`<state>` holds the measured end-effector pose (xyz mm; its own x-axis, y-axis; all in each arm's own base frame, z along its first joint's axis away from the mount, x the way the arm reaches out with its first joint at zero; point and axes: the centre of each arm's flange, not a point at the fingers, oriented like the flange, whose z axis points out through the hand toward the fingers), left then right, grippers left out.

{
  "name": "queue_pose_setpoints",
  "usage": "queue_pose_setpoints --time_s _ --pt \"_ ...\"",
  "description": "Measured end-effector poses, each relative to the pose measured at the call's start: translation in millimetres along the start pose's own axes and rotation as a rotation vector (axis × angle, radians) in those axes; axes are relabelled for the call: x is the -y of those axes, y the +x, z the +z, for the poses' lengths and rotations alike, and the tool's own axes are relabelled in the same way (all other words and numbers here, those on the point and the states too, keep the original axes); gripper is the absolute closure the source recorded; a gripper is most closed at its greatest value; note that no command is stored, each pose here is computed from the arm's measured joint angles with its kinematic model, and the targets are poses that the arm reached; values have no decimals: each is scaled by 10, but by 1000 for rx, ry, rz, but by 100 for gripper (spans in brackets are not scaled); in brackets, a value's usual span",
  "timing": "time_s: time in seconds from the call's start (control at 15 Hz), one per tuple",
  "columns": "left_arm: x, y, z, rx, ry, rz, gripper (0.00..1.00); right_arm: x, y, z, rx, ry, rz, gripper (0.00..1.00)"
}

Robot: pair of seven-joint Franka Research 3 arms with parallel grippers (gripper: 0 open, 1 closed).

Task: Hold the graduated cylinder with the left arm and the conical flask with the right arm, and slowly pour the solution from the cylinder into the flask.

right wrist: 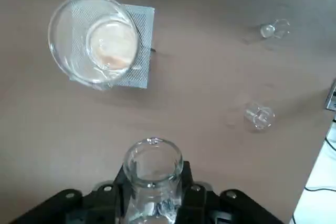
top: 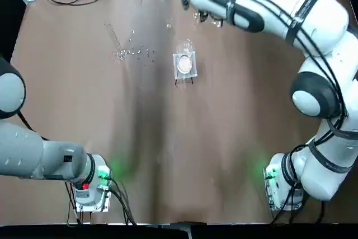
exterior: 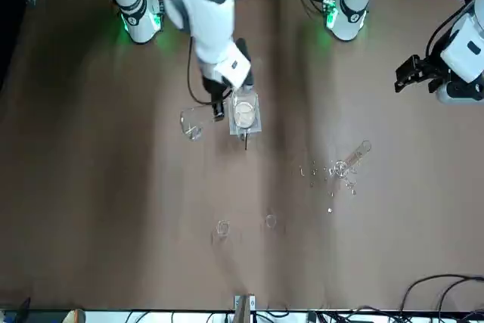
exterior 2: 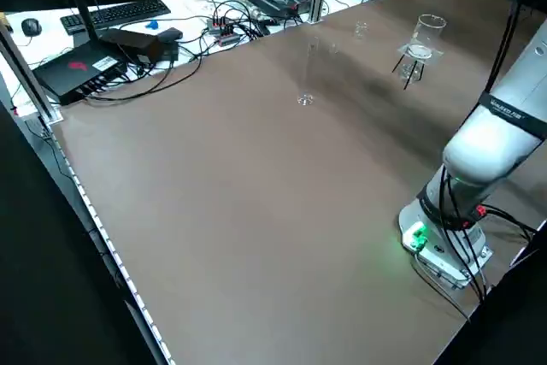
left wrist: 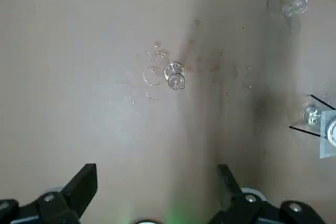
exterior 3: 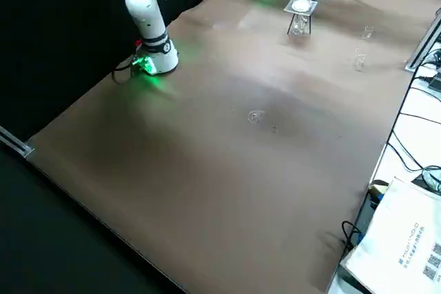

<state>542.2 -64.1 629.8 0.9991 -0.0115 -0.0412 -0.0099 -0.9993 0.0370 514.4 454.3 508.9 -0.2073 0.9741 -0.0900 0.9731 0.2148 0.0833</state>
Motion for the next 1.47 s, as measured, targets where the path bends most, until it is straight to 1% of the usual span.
queue_pose_setpoints --time_s 0.2,0.4,0.6,0.73,0.87,1.13,1.2,1.47 --pt "-13 -1 0 0 0 2 0 -251 -588 -89 -86 23 4 60" --pt "-13 -2 0 0 0 2 0 -491 -1336 -128 -188 40 16 60" --pt "-14 -2 0 0 0 -1 0 -665 -2121 -37 -281 51 35 60" --pt "-22 -10 -14 -3 0 -38 0 -709 -2539 116 -358 70 60 60" --pt "-34 -31 -47 -9 0 -66 0 -717 -2844 262 -397 78 68 60" --pt "-36 -77 -121 -23 -1 -75 0 -683 -3305 515 -499 90 90 60" --pt "-34 -99 -153 -28 -2 -76 0 -632 -3553 686 -533 99 95 60" --pt "-10 -136 -181 -22 0 -82 0 -496 -4005 1012 -605 101 105 60"
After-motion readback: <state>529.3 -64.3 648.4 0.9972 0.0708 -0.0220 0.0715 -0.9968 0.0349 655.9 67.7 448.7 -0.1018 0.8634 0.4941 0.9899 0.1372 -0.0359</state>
